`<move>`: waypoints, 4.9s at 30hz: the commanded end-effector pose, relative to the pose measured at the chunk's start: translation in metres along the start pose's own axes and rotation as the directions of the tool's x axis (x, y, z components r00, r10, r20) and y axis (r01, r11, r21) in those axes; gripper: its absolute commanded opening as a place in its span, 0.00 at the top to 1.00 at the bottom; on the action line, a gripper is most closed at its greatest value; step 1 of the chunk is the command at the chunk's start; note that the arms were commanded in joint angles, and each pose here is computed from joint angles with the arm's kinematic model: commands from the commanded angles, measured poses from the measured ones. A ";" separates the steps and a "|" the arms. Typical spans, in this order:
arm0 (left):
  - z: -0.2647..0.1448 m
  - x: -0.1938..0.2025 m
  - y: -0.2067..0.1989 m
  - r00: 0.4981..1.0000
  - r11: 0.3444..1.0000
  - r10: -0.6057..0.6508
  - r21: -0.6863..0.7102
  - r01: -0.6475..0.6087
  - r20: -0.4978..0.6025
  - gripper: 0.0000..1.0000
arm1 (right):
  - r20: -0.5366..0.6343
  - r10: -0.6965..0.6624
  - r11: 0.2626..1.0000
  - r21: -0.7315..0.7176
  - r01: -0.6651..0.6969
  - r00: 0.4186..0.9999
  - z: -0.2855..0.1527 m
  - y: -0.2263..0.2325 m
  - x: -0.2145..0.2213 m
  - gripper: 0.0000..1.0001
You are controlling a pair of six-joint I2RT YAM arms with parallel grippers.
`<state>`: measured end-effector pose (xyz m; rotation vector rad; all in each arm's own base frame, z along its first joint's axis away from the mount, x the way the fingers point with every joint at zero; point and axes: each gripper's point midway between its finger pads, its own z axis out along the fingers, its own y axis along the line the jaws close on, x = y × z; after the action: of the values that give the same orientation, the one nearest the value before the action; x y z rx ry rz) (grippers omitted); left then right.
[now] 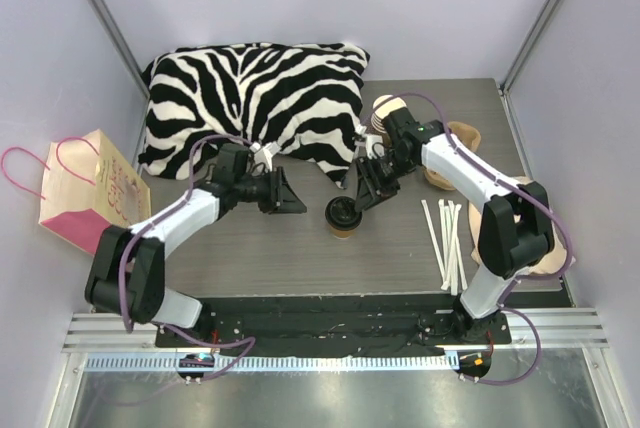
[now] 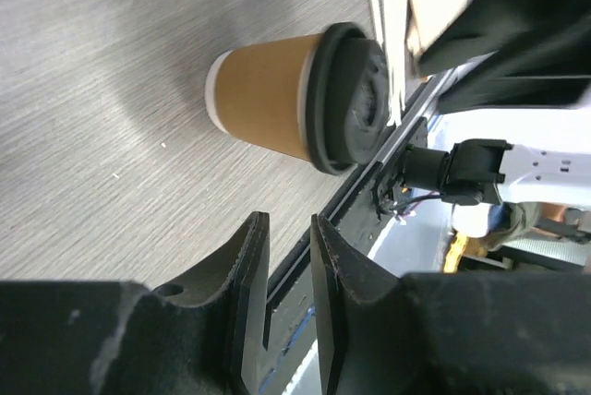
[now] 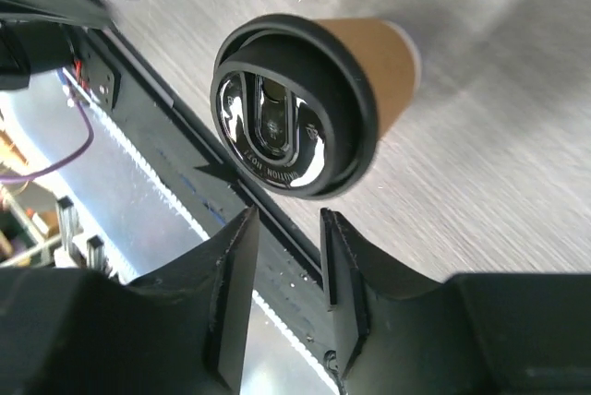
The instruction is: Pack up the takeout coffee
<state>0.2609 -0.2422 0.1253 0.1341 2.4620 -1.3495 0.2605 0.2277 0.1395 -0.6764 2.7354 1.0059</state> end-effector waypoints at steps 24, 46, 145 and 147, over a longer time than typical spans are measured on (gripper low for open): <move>-0.031 -0.009 -0.053 0.741 0.677 0.649 -0.315 -0.666 -0.171 0.64 | 0.060 -0.038 0.999 0.025 0.036 0.998 0.018 0.018 -0.040 0.64; -0.010 -0.009 -0.060 0.660 0.606 0.707 -0.262 -0.751 -0.257 0.65 | 0.027 -0.036 0.999 0.040 0.035 0.999 0.037 0.014 -0.036 0.71; 0.025 -0.017 -0.042 0.638 0.568 0.707 -0.292 -0.769 -0.306 0.89 | -0.034 -0.056 0.990 0.129 0.060 0.998 0.059 -0.001 -0.023 0.85; 0.016 -0.023 -0.058 0.636 0.569 0.722 -0.289 -0.770 -0.273 0.88 | -0.025 -0.062 0.990 0.128 0.064 0.998 0.057 0.001 -0.025 0.85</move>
<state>0.2696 -0.2815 0.1313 1.0903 2.3187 -0.4576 0.2759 0.2768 0.1143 -0.7253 2.7421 0.8911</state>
